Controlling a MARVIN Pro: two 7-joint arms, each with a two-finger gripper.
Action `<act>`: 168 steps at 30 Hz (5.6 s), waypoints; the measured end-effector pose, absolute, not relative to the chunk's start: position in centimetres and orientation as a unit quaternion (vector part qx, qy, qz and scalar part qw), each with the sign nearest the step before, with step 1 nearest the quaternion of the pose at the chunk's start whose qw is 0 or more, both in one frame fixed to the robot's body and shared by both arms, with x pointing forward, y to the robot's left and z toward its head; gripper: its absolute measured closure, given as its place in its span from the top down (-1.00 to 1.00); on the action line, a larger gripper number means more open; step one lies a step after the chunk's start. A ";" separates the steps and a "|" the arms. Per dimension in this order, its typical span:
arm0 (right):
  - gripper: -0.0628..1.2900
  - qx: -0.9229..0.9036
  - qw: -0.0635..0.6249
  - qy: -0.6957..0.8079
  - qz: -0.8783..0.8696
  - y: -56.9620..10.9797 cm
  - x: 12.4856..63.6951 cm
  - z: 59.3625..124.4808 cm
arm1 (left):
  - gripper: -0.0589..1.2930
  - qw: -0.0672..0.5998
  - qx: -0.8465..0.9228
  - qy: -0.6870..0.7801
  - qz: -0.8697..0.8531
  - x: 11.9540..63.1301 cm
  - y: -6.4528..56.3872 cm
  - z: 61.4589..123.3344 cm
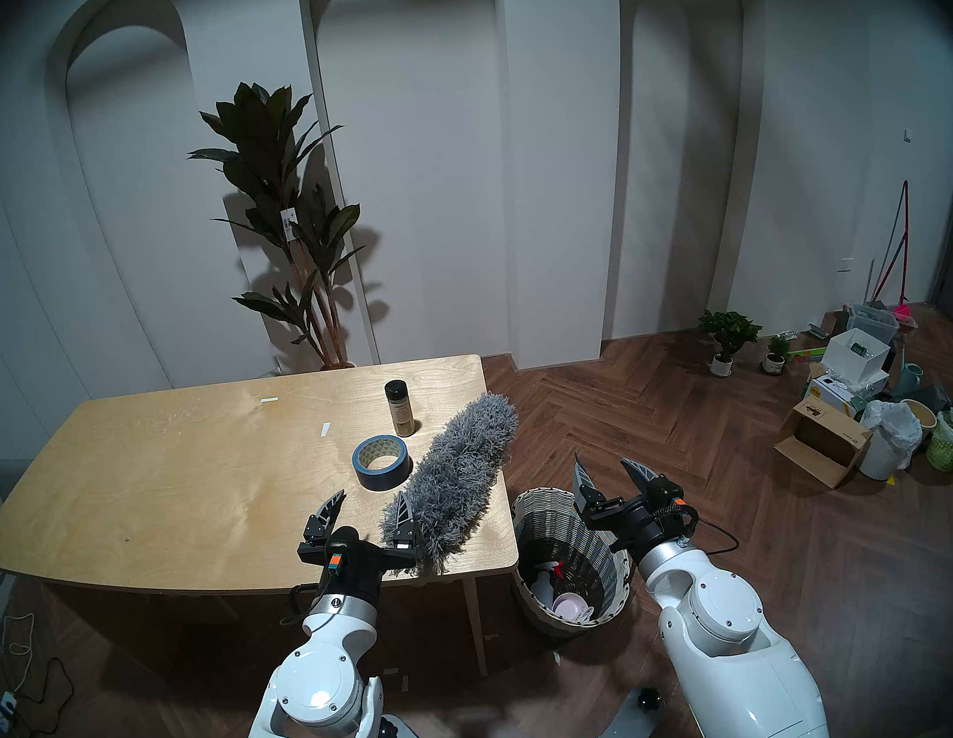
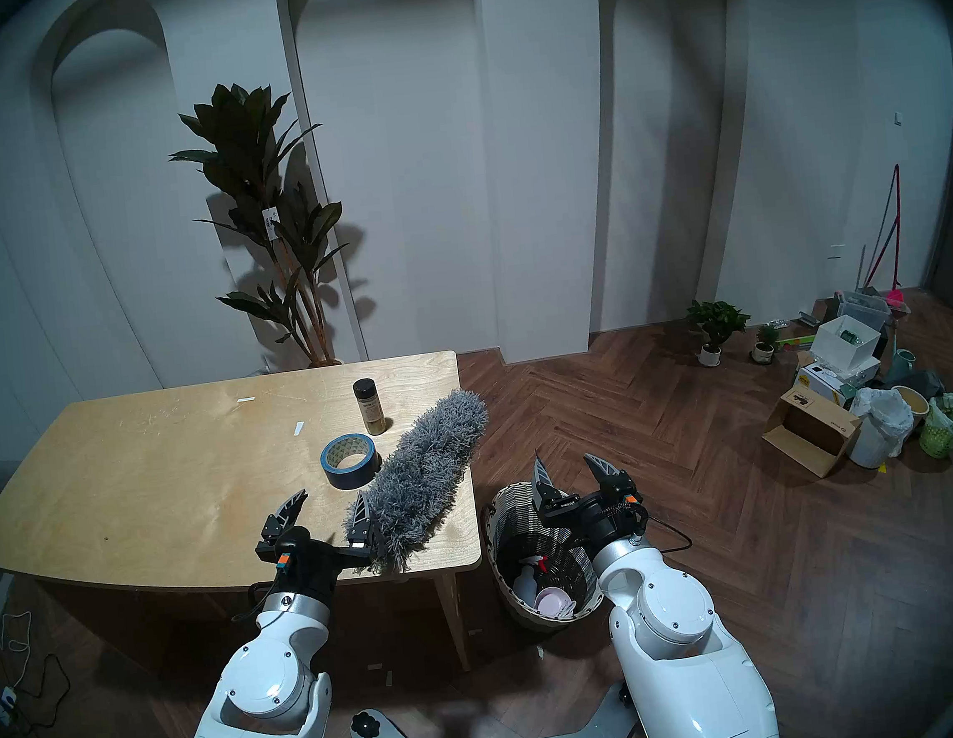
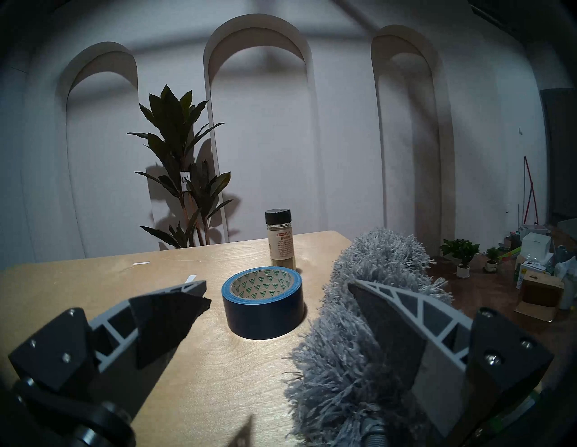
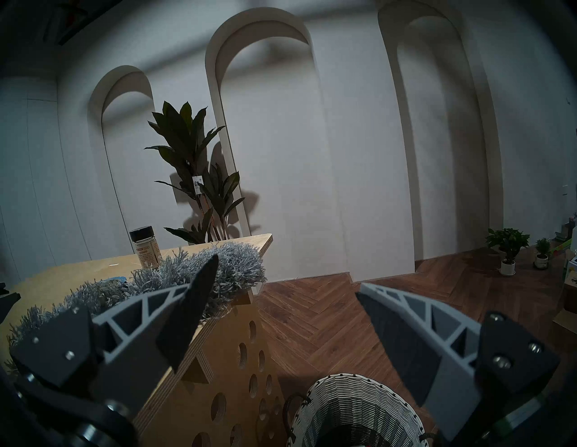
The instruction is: Load the items into the basket from the rear
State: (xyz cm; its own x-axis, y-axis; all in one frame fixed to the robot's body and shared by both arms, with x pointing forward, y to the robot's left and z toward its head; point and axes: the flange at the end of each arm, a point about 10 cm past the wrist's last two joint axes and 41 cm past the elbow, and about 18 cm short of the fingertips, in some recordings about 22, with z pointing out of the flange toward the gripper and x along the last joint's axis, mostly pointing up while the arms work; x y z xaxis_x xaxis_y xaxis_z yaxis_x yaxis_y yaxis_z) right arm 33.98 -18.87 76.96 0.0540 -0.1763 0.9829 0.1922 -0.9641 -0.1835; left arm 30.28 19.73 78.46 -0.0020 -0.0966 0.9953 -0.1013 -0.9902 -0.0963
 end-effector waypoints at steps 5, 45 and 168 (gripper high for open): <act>0.94 -0.719 0.123 -0.013 -0.684 -19.5 34.1 76.9 | 0.93 0.043 0.717 -0.110 0.686 29.6 18.7 79.4; 0.94 -0.697 0.120 0.097 -0.700 -27.4 35.4 78.2 | 0.93 0.038 0.758 -0.256 0.599 35.5 14.7 76.3; 0.94 -0.677 -0.015 0.287 -0.677 -43.0 34.2 76.5 | -0.94 0.084 0.803 -0.326 0.493 50.5 -4.1 74.5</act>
